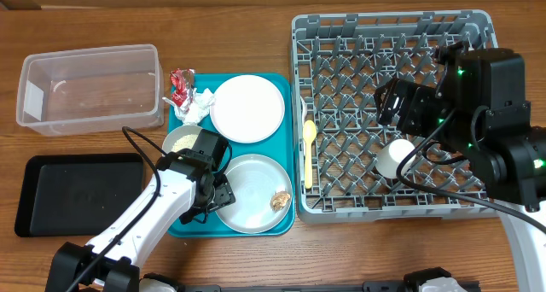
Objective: Sort waste into correct bins and load items into the dishwasher rack
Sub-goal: 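Reach the left gripper to the grey plate rim and grasp it, then lift the grey plate with the left gripper toward the black tray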
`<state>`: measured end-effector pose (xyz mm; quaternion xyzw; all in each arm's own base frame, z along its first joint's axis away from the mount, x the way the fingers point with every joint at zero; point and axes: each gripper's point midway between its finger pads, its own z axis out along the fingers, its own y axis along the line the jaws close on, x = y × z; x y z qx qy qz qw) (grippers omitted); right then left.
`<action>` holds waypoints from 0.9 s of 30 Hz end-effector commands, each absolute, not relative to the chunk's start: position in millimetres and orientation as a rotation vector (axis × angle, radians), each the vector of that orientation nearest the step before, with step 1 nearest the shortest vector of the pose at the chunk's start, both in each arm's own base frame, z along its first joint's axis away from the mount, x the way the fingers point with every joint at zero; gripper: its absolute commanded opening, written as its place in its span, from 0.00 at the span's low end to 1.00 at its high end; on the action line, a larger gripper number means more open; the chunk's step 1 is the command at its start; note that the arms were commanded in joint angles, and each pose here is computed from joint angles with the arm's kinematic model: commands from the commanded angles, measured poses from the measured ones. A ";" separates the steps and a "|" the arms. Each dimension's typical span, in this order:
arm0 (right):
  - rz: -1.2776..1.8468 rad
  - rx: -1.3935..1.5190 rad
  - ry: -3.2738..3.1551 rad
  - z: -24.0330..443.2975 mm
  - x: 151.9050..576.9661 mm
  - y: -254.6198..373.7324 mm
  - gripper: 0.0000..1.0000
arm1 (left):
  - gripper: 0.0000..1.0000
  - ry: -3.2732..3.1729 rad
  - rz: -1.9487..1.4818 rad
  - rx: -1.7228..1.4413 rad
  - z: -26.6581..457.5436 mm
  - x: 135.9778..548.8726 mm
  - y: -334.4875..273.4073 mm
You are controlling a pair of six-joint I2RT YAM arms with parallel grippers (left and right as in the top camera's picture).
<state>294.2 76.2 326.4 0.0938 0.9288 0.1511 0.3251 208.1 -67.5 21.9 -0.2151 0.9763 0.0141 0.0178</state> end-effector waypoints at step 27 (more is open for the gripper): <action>0.388 0.243 2.430 329.6 293.7 74.5 1.00 | 0.04 3.052 -0.015 -0.641 25.6 203.0 -74.4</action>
